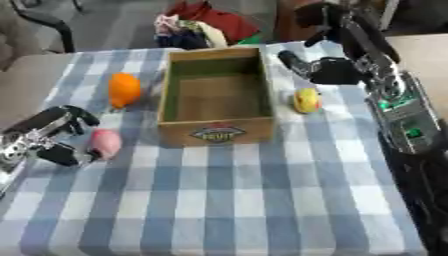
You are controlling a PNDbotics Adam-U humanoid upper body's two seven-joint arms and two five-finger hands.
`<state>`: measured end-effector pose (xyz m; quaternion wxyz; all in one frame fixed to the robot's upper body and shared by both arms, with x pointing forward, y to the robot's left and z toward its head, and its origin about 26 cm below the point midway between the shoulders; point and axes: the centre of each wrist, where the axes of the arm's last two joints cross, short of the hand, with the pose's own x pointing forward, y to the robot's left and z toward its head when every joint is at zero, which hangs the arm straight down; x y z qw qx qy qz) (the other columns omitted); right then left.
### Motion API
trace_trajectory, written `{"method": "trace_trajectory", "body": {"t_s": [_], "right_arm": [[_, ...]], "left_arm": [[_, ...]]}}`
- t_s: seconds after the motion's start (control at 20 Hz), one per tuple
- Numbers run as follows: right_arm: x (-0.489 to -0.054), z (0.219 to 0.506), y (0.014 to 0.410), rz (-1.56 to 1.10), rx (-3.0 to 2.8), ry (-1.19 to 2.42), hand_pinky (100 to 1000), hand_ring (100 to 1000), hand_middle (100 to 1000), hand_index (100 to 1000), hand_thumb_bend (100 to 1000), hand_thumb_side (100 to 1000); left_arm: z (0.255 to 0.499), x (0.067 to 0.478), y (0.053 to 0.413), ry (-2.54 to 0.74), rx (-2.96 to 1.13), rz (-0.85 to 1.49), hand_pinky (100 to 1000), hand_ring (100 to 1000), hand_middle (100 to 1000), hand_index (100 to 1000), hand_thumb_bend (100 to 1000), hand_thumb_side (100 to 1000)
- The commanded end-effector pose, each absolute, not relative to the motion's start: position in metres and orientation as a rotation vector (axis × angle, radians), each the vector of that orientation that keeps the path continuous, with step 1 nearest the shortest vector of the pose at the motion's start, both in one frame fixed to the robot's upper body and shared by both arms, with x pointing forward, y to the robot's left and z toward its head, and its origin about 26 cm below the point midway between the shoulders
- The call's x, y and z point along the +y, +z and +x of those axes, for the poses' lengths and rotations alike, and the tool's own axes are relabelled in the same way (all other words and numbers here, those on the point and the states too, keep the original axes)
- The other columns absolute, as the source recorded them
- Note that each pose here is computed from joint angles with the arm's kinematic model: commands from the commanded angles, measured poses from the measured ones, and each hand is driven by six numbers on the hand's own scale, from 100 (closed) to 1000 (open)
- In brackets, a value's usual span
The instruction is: Pick up objects on the table and place them in the box.
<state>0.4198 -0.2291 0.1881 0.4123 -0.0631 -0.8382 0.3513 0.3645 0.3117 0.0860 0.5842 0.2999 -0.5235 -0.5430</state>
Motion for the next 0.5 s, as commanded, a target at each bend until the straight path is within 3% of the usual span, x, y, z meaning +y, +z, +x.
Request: {"method": "trace_trajectory", "body": {"t_s": [0.05, 0.3, 0.5], "right_arm": [[-0.228, 0.419, 0.200, -0.169, -2.141, 0.898, 631, 805, 710, 814, 426, 216], [-0.228, 0.419, 0.199, -0.168, -2.140, 0.897, 631, 805, 707, 813, 426, 216], [-0.228, 0.419, 0.198, -0.166, -2.136, 0.899, 631, 805, 701, 812, 426, 217]], "left_arm": [[0.369, 0.313, 0.091, -1.269, -1.243, 0.704, 665, 568, 606, 716, 421, 100], [0.371, 0.312, 0.091, -1.204, -1.305, 0.714, 598, 435, 440, 548, 236, 100], [0.375, 0.315, 0.104, -1.045, -1.408, 0.842, 578, 382, 376, 486, 165, 100]]}}
